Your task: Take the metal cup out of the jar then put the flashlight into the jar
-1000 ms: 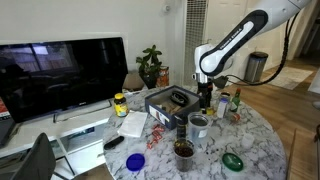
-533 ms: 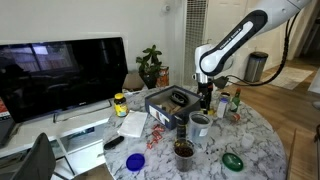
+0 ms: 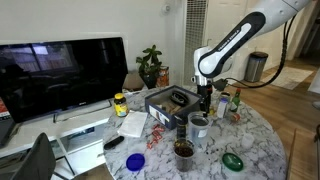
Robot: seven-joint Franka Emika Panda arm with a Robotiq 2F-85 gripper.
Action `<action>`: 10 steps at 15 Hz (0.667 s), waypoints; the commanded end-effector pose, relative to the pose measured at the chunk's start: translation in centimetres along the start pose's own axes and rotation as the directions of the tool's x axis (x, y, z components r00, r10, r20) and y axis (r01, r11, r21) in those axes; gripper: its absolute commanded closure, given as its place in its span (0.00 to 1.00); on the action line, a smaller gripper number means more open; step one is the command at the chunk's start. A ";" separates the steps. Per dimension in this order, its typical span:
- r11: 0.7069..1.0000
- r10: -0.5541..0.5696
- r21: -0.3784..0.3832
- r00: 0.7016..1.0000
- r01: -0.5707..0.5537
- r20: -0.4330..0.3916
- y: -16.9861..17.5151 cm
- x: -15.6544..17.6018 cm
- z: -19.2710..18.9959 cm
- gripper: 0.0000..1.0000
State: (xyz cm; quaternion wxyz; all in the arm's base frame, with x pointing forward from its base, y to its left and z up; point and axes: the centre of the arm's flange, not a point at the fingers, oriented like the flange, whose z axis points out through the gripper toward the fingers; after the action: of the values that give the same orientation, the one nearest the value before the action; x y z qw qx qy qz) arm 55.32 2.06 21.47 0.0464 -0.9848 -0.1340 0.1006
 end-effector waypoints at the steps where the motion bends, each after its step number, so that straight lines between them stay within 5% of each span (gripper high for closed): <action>1: 0.999 -0.017 0.030 1.000 0.016 0.016 0.2 0.0 0.3 0.81; 4: 0.999 -0.026 0.034 1.000 0.025 0.015 -0.1 0.0 0.1 0.99; 10: 0.998 -0.050 0.034 0.998 0.048 0.036 -2.2 0.1 -2.0 0.99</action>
State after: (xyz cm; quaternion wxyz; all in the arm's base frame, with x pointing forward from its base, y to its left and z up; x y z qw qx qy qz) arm 55.62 3.43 22.59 0.0565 -0.9816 -0.1488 0.1059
